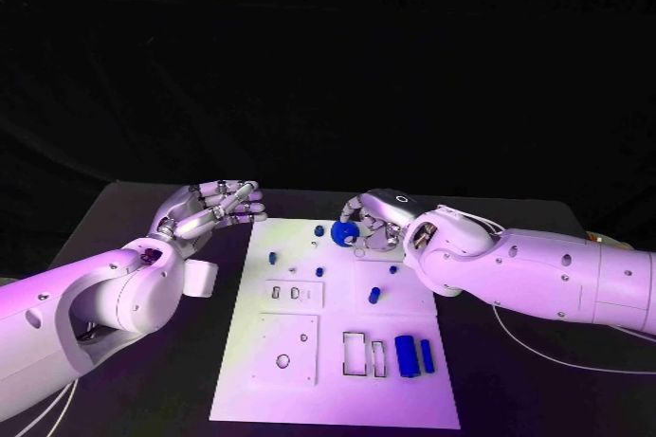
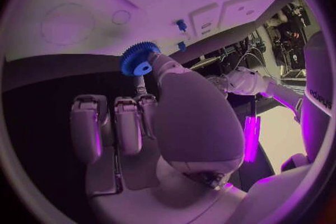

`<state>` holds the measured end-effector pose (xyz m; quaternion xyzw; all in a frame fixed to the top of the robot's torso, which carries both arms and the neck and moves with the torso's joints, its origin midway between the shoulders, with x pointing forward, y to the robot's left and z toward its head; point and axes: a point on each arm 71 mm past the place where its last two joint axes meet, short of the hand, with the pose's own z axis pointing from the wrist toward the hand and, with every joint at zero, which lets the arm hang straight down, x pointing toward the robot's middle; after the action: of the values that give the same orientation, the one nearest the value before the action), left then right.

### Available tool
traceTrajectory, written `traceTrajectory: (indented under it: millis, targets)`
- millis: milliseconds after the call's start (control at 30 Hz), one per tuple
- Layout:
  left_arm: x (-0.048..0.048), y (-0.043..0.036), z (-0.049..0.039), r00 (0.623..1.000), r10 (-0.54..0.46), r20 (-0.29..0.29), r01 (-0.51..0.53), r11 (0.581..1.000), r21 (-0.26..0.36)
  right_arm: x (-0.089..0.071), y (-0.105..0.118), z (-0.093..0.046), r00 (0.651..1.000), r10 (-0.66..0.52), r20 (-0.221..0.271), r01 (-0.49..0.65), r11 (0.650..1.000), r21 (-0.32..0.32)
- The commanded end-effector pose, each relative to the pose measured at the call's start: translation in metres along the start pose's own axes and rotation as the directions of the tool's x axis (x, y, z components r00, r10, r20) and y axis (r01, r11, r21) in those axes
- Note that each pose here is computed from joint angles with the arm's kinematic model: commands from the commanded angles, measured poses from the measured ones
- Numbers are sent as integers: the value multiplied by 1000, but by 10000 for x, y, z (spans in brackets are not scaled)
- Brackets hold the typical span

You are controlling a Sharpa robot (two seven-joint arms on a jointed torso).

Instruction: Assemble the parts on the task board

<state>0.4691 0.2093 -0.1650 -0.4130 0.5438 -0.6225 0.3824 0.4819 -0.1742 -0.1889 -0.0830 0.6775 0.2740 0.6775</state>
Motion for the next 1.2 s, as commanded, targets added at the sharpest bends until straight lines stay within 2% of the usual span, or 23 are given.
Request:
traceTrajectory:
  millis: [33, 467, 1200]
  targets:
    - [41, -13, 5, 1000, -8, -22, 9, 1000, 8, 4, 98, 47, 997, -66, 34, 67, 997, -26]
    - [53, -15, 7, 1000, -9, -22, 9, 1000, 9, 166, 308, 227, 997, -82, -8, 81, 995, -62]
    - [69, -13, 14, 1000, -10, -26, 10, 1000, 9, 362, 371, 376, 994, -87, -69, 83, 995, -58]
